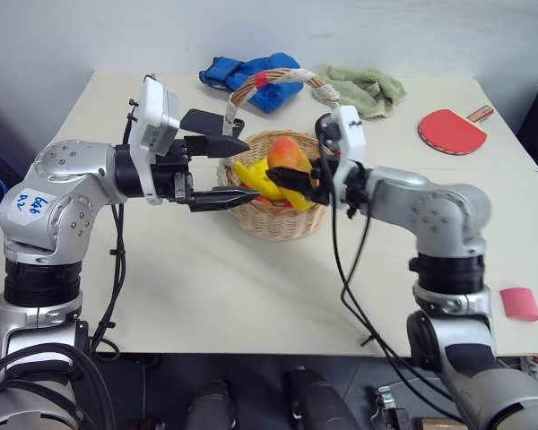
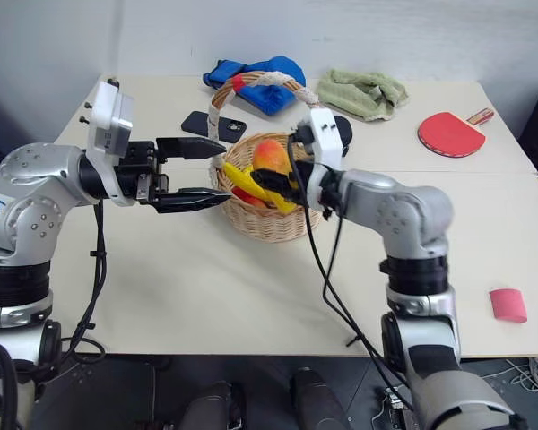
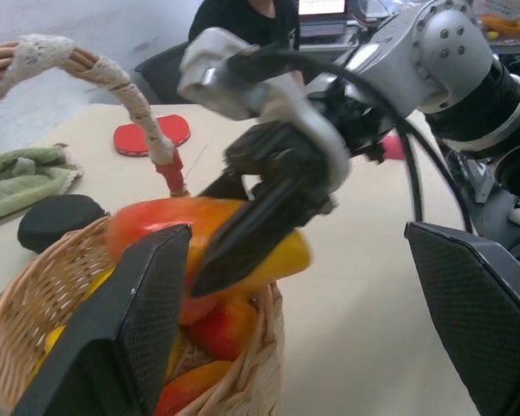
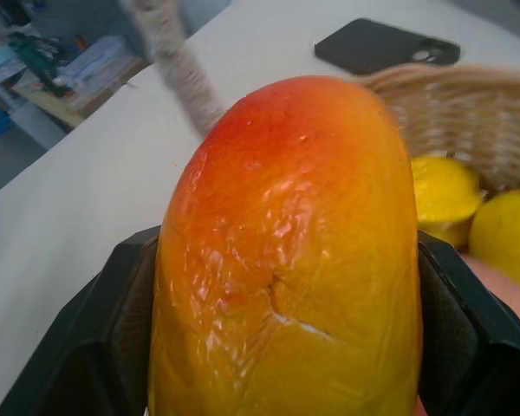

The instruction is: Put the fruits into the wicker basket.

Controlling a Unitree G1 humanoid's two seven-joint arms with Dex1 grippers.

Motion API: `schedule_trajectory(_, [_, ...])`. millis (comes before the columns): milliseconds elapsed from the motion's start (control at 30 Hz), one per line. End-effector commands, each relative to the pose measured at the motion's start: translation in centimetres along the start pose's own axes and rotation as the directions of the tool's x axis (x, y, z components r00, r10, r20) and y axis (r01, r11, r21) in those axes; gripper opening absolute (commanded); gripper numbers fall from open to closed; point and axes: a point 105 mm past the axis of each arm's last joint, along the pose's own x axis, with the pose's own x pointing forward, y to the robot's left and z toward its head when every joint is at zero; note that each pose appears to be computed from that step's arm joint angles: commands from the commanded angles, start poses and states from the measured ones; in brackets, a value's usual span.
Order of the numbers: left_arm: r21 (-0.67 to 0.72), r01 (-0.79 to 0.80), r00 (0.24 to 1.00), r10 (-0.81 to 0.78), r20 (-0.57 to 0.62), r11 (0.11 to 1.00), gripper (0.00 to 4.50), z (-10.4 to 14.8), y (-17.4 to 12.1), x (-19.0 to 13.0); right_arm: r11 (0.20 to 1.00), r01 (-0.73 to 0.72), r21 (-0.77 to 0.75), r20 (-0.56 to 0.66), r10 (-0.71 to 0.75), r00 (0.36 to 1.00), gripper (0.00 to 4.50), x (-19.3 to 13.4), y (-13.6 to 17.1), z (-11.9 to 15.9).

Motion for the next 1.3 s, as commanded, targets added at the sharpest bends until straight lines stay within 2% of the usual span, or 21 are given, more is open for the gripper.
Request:
schedule_trajectory(33, [0.051, -0.004, 1.000, 0.002, 0.029, 0.999, 4.16, 1.1, -0.5, 0.0, 0.998, -0.003, -0.066, 0.060, 0.006, 0.998, 3.16, 1.5, 0.5, 1.8])
schedule_trajectory(100, [0.051, -0.008, 0.999, 0.007, 0.032, 0.999, 4.16, 1.0, -0.6, 0.0, 0.995, -0.042, -0.088, 0.053, 0.047, 0.998, 3.88, 2.4, 1.5, 1.8])
schedule_trajectory(167, [0.051, -0.013, 0.999, 0.011, 0.033, 0.999, 4.16, 1.0, -0.5, 0.0, 0.991, -0.080, -0.104, 0.060, 0.086, 0.994, 4.40, 2.2, 2.3, 2.1])
schedule_trajectory(200, [0.051, -0.014, 0.999, 0.013, 0.034, 0.999, 4.16, 0.9, -0.5, 0.0, 0.990, -0.090, -0.109, 0.065, 0.097, 0.993, 4.46, 2.0, 2.6, 2.2])
schedule_trajectory(367, [0.046, -0.018, 0.999, 0.016, 0.038, 0.999, 4.16, 0.8, -0.4, 0.0, 0.966, -0.179, -0.187, 0.134, 0.206, 0.969, 4.46, -0.7, 4.8, 4.2])
schedule_trajectory(500, [0.050, -0.002, 0.999, 0.000, 0.048, 0.999, 4.16, 1.0, -0.4, 0.5, 0.953, -0.199, -0.227, 0.144, 0.235, 0.961, 4.46, -5.9, 5.4, 4.4])
schedule_trajectory(567, [0.053, 0.003, 0.999, -0.005, 0.050, 0.999, 4.16, 1.1, -0.3, 0.6, 0.960, -0.136, -0.243, 0.123, 0.170, 0.978, 4.46, -7.3, 4.3, 3.5])
schedule_trajectory(667, [0.058, 0.009, 0.999, -0.012, 0.051, 0.998, 4.16, 1.3, -0.1, 0.8, 0.964, 0.032, -0.266, 0.113, -0.002, 0.994, 4.46, -8.6, 1.4, 2.4])
schedule_trajectory(800, [0.062, 0.026, 0.998, -0.030, 0.054, 0.998, 4.16, 1.5, 0.0, 1.1, 0.960, 0.161, -0.228, 0.174, -0.122, 0.977, 4.46, -8.4, -1.0, 2.5])
schedule_trajectory(1000, [0.073, 0.056, 0.996, -0.060, 0.061, 0.996, 4.16, 1.7, -0.1, 1.8, 0.938, 0.307, -0.161, 0.275, -0.256, 0.927, 4.46, -6.1, -4.4, 3.7])
schedule_trajectory(1200, [0.079, 0.066, 0.995, -0.072, 0.072, 0.995, 4.16, 1.9, -0.2, 2.3, 0.943, 0.302, -0.140, 0.299, -0.250, 0.921, 4.46, -3.7, -5.4, 3.7])
schedule_trajectory(1300, [0.083, 0.065, 0.994, -0.072, 0.077, 0.994, 4.16, 2.0, -0.2, 2.3, 0.934, 0.328, -0.143, 0.311, -0.272, 0.911, 3.87, -3.4, -6.2, 3.6])
